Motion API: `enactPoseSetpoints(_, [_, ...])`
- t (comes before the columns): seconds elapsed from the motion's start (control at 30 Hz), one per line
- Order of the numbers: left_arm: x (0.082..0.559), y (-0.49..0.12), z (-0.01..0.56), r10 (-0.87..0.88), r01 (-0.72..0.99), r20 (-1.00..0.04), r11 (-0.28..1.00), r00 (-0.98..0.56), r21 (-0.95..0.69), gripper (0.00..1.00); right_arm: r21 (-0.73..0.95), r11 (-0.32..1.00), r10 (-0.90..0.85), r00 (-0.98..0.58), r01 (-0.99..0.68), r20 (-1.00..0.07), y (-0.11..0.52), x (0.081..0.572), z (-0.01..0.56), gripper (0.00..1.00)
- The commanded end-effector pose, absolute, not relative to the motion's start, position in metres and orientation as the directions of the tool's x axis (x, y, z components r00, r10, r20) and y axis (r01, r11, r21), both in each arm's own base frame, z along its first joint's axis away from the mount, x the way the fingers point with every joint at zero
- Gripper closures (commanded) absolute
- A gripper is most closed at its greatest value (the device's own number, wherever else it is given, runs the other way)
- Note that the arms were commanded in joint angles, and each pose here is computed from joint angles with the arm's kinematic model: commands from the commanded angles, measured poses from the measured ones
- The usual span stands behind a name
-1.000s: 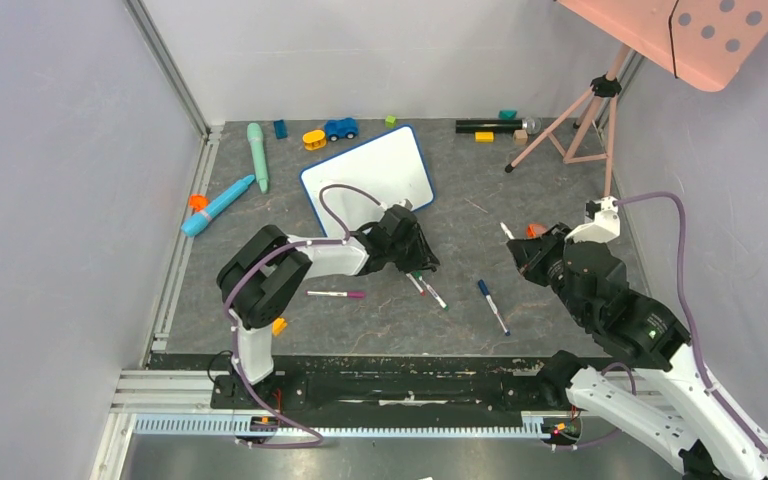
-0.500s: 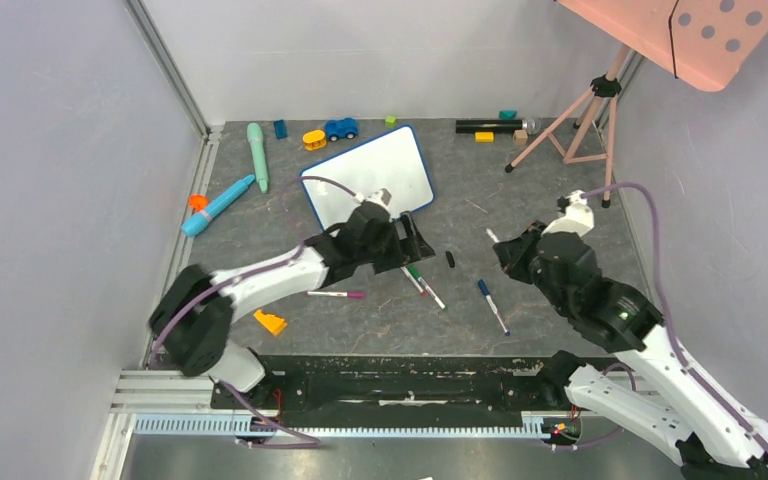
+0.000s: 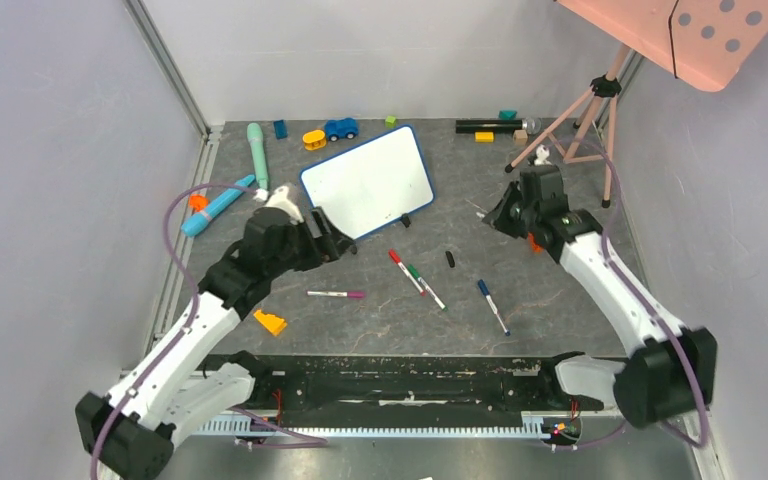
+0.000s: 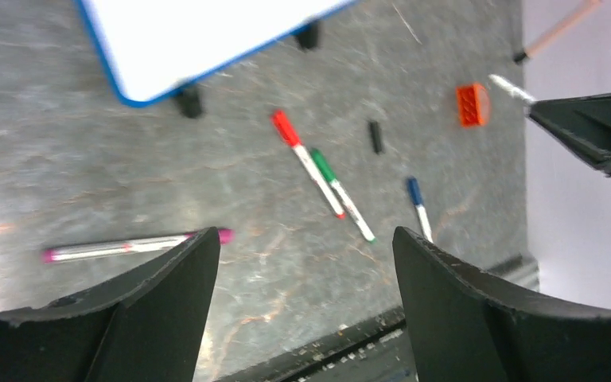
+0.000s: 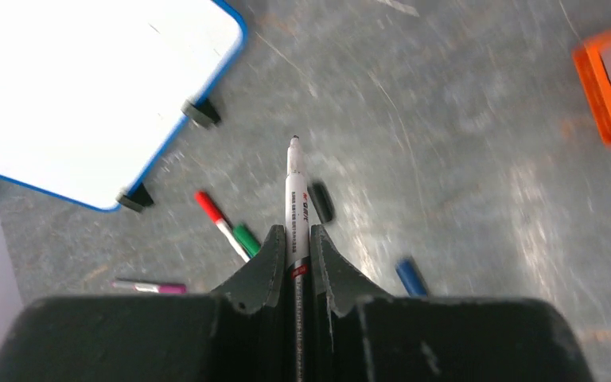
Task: Write a sentence on the whiteboard
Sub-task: Move the whiteboard to the center of the board.
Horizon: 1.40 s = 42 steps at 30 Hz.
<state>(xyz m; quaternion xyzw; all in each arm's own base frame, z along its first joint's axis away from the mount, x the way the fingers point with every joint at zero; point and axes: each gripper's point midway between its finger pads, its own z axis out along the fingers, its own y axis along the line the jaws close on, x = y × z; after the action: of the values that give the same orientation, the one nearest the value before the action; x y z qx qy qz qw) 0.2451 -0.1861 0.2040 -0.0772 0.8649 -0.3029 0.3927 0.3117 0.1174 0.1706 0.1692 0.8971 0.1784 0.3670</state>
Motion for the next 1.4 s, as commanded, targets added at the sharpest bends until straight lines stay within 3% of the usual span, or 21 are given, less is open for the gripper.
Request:
enactPoseSetpoints(0.0, [0.249, -0.135, 0.182, -0.384, 0.025, -0.598, 0.827, -0.703, -0.561, 0.16, 0.505, 0.863, 0.373, -0.634, -0.032, -0.678, 0.138, 0.382, 0.219, 1.00])
enactPoseSetpoints(0.13, [0.273, -0.114, 0.191, -0.423, 0.003, -0.656, 0.839, -0.625, -0.544, 0.16, 0.539, 0.840, 0.387, -0.618, -0.070, -0.684, 0.143, 0.442, 0.224, 1.00])
enactPoseSetpoints(0.33, [0.313, -0.088, 0.190, -0.530, -0.070, -0.652, 0.802, -0.543, -0.593, 0.18, 0.585, 0.805, 0.405, -0.632, -0.097, -0.661, 0.163, 0.536, 0.208, 1.00])
enactPoseSetpoints(0.57, [0.371, -0.076, 0.190, -0.545, -0.040, -0.731, 0.812, -0.411, -0.583, 0.21, 0.646, 0.754, 0.462, -0.605, -0.118, -0.649, 0.181, 0.599, 0.172, 1.00])
enactPoseSetpoints(0.77, [0.394, -0.067, 0.193, -0.462, 0.042, -0.819, 0.862, -0.341, -0.504, 0.23, 0.718, 0.669, 0.461, -0.652, -0.191, -0.602, 0.208, 0.600, 0.137, 1.00])
enactPoseSetpoints(1.0, [0.408, -0.058, 0.180, -0.431, 0.040, -0.821, 0.877, -0.375, -0.479, 0.27, 0.728, 0.649, 0.415, -0.701, -0.220, -0.581, 0.229, 0.590, 0.108, 1.00])
enactPoseSetpoints(1.37, [0.433, -0.090, 0.171, -0.300, 0.287, -0.846, 0.846, -0.440, -0.449, 0.33, 0.725, 0.656, 0.347, -0.769, -0.210, -0.537, 0.243, 0.568, 0.078, 1.00])
